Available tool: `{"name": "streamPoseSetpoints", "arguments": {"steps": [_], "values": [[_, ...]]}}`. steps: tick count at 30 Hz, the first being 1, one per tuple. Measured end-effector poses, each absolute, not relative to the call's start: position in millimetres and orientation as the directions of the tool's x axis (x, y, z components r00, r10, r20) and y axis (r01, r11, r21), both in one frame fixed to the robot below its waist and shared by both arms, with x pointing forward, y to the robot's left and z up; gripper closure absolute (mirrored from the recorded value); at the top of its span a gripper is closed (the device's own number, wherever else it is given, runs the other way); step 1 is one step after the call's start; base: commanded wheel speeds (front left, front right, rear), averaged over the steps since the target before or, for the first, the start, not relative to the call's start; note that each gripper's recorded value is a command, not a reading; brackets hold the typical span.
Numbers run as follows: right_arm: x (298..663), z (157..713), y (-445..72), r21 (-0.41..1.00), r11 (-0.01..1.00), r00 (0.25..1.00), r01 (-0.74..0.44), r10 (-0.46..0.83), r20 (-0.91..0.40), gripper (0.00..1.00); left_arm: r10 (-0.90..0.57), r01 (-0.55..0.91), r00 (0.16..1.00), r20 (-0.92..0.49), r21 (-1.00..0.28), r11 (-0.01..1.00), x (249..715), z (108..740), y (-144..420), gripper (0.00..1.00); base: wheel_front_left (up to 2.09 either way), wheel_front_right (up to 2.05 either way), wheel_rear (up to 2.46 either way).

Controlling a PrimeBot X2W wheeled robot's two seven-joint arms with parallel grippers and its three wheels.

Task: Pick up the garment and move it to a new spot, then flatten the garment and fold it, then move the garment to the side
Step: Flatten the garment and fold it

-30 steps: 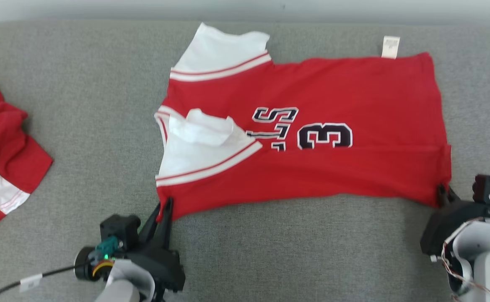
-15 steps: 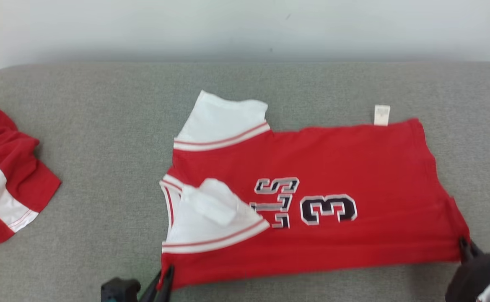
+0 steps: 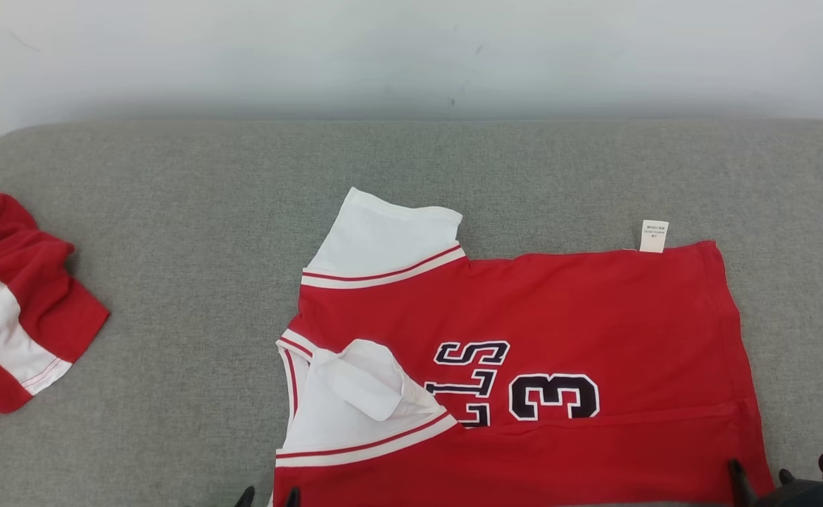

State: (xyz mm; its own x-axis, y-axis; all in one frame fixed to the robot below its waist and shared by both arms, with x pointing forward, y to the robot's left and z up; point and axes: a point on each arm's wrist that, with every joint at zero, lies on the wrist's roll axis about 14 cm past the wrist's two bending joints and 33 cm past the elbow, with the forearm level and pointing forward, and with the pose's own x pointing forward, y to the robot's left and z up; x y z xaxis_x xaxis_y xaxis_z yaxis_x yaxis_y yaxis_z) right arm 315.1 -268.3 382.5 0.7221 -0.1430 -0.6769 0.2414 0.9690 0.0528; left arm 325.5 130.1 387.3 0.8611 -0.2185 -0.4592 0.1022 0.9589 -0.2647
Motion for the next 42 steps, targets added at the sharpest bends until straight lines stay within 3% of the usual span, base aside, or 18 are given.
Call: {"name": "streamPoseSetpoints", "arguments": {"steps": [7, 13, 17, 21, 27, 32, 36, 42], "values": [[332, 411, -275, 0.011, 0.973, 0.791, 0.229, -0.179, -0.585, 0.00, -0.217, 0.064, 0.907, -0.361, -0.389, 0.919, 336, 419, 132, 0.00, 0.00, 0.00, 0.00], [375, 460, -265, -0.021, 0.984, 0.876, 0.178, -0.169, -0.452, 0.00, -0.229, 0.161, 0.948, -0.221, -0.288, 0.944, 379, 468, 143, 0.00, 0.00, 0.00, 0.00], [415, 487, -245, 0.108, 0.985, 0.928, 0.133, -0.085, -0.363, 0.00, -0.257, 0.203, 0.944, -0.207, -0.250, 0.947, 411, 479, 138, 0.00, 0.00, 0.00, 0.00], [441, 481, -224, 0.086, 0.994, 0.925, 0.071, -0.033, -0.378, 0.00, -0.296, 0.250, 0.936, -0.193, -0.230, 0.940, 459, 490, 124, 0.00, 0.00, 0.00, 0.00], [486, 484, -192, 0.093, 0.995, 0.938, -0.029, 0.060, -0.342, 0.00, -0.313, 0.290, 0.906, -0.286, -0.120, 0.950, 529, 477, 119, 0.00, 0.00, 0.00, 0.00], [510, 490, -193, 0.090, 0.995, 0.954, -0.039, 0.064, -0.293, 0.00, -0.294, 0.294, 0.883, -0.367, -0.058, 0.954, 564, 455, 128, 0.00, 0.00, 0.00, 0.00], [512, 472, -202, 0.110, 0.994, 0.948, -0.020, 0.054, -0.313, 0.00, -0.315, 0.322, 0.831, -0.459, -0.065, 0.944, 583, 423, 113, 0.00, 0.00, 0.00, 0.00], [504, 441, -221, 0.094, 0.995, 0.924, 0.031, 0.007, -0.382, 0.00, -0.360, 0.354, 0.807, -0.468, -0.104, 0.929, 607, 403, 89, 0.00, 0.00, 0.00, 0.00]]}}
